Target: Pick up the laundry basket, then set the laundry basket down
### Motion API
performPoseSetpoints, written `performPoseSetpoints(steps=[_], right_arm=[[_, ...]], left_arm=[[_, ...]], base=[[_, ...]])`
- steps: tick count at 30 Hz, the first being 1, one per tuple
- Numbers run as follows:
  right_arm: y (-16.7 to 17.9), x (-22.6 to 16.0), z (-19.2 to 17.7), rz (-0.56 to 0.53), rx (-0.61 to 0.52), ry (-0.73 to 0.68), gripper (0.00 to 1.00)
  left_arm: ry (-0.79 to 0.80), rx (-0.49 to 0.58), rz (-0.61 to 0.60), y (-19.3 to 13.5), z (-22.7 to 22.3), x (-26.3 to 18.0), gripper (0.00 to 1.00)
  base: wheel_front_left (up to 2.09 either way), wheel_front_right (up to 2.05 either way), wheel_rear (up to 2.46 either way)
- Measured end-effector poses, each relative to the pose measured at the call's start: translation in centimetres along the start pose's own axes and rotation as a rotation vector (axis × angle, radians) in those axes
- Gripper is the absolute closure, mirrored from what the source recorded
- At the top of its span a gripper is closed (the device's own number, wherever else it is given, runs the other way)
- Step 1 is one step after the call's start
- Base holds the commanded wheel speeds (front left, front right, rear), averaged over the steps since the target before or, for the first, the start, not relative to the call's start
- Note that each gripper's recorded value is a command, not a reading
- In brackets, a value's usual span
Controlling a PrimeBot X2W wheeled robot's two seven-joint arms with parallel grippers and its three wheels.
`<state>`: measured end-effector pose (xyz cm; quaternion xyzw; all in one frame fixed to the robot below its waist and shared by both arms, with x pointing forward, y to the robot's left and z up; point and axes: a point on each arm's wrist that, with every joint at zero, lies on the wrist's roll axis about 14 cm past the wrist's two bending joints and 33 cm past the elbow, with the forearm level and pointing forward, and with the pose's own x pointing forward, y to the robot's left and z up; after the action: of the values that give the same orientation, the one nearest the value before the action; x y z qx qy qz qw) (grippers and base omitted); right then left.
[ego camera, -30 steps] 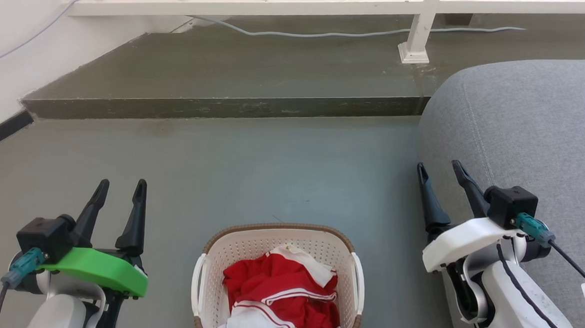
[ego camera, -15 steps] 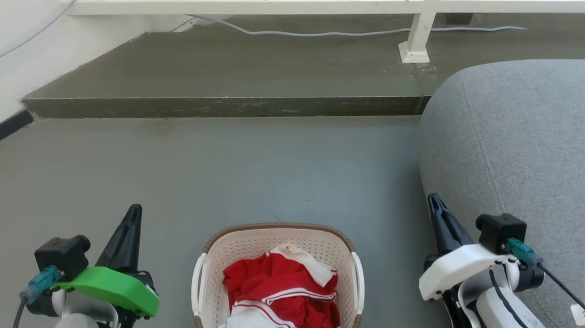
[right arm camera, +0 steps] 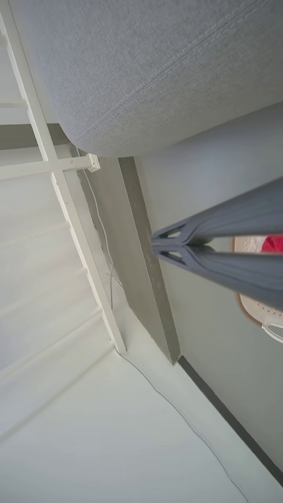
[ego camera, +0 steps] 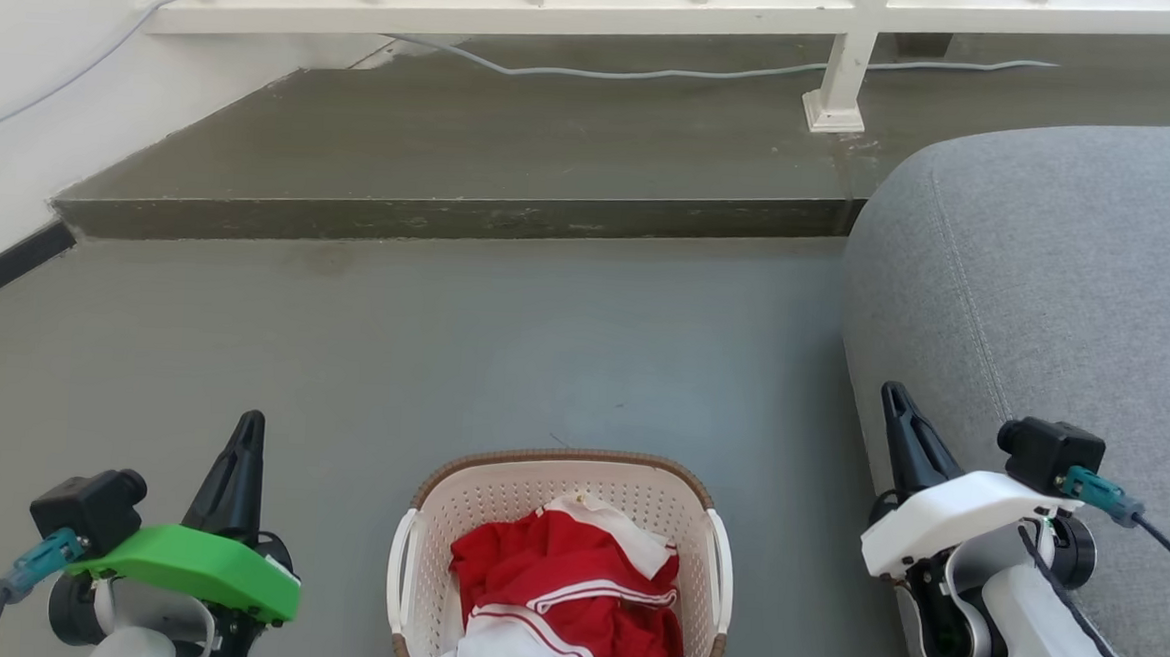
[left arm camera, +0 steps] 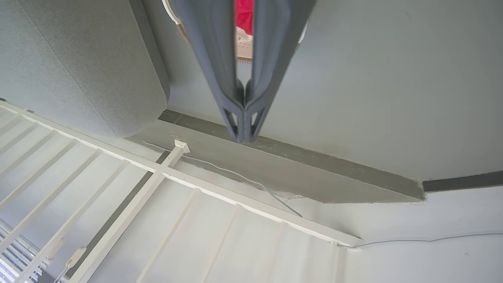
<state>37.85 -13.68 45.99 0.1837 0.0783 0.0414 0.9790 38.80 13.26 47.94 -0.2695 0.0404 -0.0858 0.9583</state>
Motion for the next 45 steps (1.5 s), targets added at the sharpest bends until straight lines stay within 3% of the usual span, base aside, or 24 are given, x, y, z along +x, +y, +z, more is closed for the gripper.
performPoseSetpoints(steps=[45], right_arm=[[-2.8,0.3,1.8,-0.08,0.629,-0.011,1.0]], left_arm=[[-0.033,-0.523,0.127,2.7,1.3,-0.6,1.0]], base=[[0.0,0.0,0.0]])
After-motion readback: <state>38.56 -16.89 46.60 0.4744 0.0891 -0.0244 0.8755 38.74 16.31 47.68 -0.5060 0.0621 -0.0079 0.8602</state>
